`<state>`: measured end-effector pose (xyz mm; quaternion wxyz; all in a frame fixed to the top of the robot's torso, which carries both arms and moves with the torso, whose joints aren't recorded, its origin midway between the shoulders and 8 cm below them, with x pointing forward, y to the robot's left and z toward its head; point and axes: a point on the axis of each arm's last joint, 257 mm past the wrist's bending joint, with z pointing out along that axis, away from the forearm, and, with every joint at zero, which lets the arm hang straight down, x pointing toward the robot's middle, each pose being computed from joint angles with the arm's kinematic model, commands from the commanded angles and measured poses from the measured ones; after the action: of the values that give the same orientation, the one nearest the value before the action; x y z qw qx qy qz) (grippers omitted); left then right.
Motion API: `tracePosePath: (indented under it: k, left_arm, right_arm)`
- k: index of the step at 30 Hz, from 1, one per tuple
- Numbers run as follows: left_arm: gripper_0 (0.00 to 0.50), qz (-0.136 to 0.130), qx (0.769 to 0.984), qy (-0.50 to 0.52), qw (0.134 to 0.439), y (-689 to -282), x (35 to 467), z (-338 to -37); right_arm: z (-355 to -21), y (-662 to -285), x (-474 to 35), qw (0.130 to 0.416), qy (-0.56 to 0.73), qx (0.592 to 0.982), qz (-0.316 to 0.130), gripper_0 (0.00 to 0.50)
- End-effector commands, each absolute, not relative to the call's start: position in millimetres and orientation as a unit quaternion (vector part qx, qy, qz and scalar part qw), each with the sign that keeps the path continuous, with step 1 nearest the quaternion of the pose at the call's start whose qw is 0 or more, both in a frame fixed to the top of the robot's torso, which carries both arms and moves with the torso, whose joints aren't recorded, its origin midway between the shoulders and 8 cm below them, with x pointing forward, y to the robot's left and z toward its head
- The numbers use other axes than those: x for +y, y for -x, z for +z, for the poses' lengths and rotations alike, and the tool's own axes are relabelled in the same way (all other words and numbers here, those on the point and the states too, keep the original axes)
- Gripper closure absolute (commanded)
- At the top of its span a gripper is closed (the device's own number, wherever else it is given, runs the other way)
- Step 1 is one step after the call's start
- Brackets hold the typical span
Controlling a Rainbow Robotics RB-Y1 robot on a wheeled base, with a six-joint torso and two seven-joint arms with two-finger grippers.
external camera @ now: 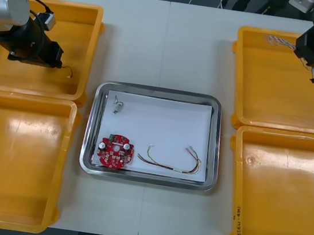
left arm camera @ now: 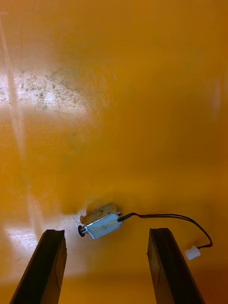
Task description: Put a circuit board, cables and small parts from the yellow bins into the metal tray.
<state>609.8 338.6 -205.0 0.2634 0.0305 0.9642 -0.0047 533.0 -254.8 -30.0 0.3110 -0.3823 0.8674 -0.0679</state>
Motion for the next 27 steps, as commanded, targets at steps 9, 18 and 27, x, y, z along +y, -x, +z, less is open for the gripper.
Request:
tracePosePath:
  k: [9,18,27]
  left_arm:
    - [0.000,0.018,0.949,-0.119,0.291,-627,321,-197]
    - [0.000,0.026,0.946,-0.125,0.298,-627,325,-212]
    - [0.498,0.028,0.945,-0.132,0.297,-626,326,-216]
  right_arm:
    - [-57,-480,-158,0.294,0.462,0.836,-0.038,0.500]
    - [-90,-456,-130,0.248,0.536,0.805,-0.055,0.500]
    - [-103,-446,-89,0.233,0.601,0.761,-0.069,0.500]
